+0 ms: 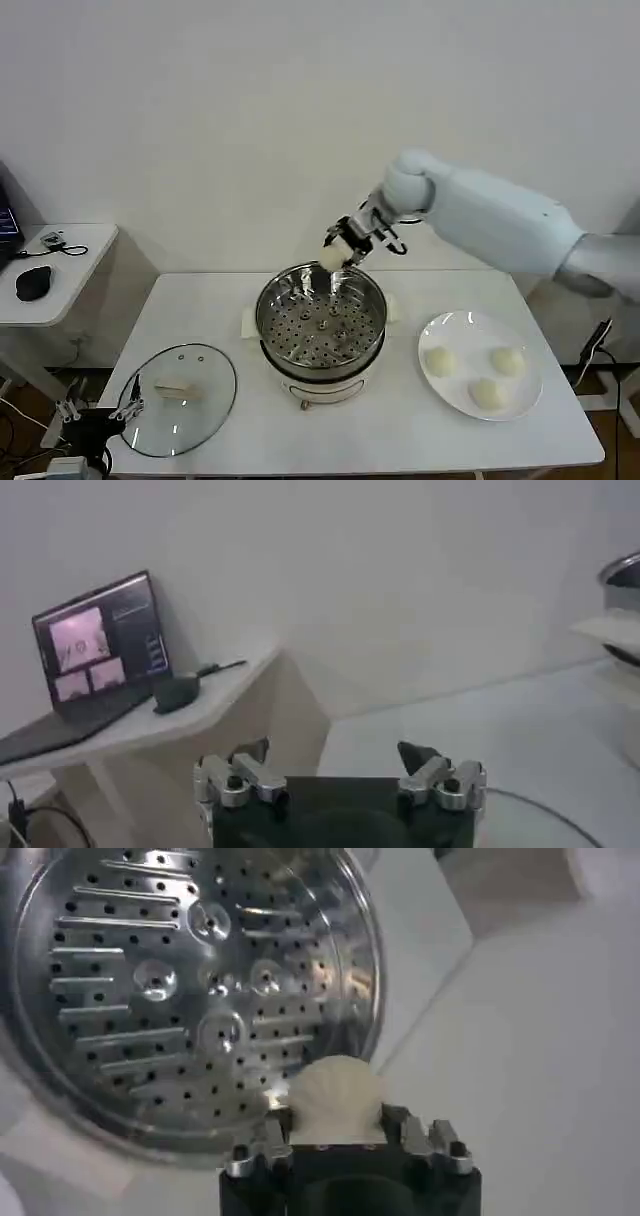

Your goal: Take steamed baozi put them in steamer then cover it.

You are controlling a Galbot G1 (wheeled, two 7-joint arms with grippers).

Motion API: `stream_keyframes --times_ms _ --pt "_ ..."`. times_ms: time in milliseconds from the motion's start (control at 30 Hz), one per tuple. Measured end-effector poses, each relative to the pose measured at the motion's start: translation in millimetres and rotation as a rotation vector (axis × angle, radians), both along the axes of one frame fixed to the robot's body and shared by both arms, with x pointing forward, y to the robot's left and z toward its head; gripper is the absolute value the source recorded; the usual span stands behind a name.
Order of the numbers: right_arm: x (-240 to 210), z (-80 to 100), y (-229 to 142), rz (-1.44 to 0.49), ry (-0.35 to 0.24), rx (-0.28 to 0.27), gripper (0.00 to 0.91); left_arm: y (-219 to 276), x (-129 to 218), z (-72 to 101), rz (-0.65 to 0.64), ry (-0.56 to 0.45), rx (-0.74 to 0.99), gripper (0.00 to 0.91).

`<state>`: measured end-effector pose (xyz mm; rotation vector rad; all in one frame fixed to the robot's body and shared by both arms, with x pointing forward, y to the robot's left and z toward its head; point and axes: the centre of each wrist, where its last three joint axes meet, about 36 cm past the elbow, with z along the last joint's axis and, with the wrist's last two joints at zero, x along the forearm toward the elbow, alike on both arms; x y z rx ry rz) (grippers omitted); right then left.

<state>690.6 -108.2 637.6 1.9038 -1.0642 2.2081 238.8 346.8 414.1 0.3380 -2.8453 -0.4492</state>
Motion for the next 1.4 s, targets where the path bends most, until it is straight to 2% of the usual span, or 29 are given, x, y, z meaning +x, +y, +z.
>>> stream_keyframes --times_ms 367,867,933,967,1033,1233,1400 --pt "7.3 -34.5 23.2 0.164 -0.035 -0.076 0.645 4.2 0.7 -0.3 0.01 0.0 -0.012 0.907" --pt "18.0 -55.6 44.9 0.31 -0.082 -0.115 0.645 5.5 1.7 -1.9 0.021 -0.002 -0.023 0.907" --pt "17.9 -56.4 47.2 0.324 -0.084 -0.12 0.725 5.5 1.9 -1.9 0.022 -0.003 -0.024 0.907" --pt "18.0 -57.3 47.8 0.332 -0.085 -0.125 0.816 5.4 1.9 -1.9 0.022 -0.004 -0.025 0.907" --pt "18.6 -59.1 48.1 0.341 -0.086 -0.13 0.907 5.2 1.9 -2.0 0.024 -0.004 -0.027 0.907" --pt "19.3 -59.6 47.3 0.364 -0.091 -0.136 0.907 4.2 2.4 -1.8 0.026 -0.008 -0.031 0.907" --pt "19.2 -46.9 44.8 0.353 -0.094 -0.118 0.907 2.1 2.4 -0.6 0.022 -0.011 -0.035 0.907"
